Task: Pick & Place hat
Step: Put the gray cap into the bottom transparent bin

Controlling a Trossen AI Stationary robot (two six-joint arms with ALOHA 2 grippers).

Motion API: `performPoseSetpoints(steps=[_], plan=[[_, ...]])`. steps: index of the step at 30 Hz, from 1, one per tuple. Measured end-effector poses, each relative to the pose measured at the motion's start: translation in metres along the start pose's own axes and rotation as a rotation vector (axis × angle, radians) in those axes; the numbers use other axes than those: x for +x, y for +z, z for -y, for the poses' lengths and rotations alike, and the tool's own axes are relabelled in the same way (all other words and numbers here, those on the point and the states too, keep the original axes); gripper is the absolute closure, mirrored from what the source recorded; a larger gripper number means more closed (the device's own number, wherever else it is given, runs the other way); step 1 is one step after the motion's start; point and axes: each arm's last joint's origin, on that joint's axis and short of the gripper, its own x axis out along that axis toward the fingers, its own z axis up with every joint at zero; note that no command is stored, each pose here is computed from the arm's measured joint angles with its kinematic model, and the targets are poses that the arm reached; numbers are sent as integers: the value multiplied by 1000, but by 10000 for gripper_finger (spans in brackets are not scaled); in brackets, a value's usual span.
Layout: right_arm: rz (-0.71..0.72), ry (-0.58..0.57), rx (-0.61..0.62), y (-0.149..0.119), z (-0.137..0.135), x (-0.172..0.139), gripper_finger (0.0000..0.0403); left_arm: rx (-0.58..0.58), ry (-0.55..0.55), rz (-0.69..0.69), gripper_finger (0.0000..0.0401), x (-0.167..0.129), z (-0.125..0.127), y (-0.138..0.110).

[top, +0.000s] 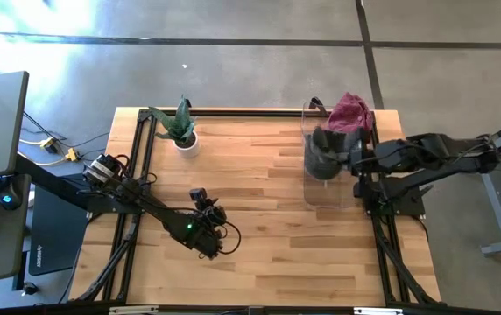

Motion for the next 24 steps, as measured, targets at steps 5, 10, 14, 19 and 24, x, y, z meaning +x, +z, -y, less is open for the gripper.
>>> performPoseSetpoints(steps=[5,10,14,19,24], plan=[[37,-42,6,9,6,-13,393,-2,-1,1,275,0,0,0],[-96,-5,34,-1,2,-6,398,-6,-11,-3,275,0,1,0],[-183,-19,40,-15,-4,12,393,-6,-11,-3,275,0,1,0],[-251,-123,-65,-36,-9,34,397,-6,-11,-2,275,0,1,0],[-263,-254,-248,-48,-11,50,390,-5,-4,5,275,0,1,1]])
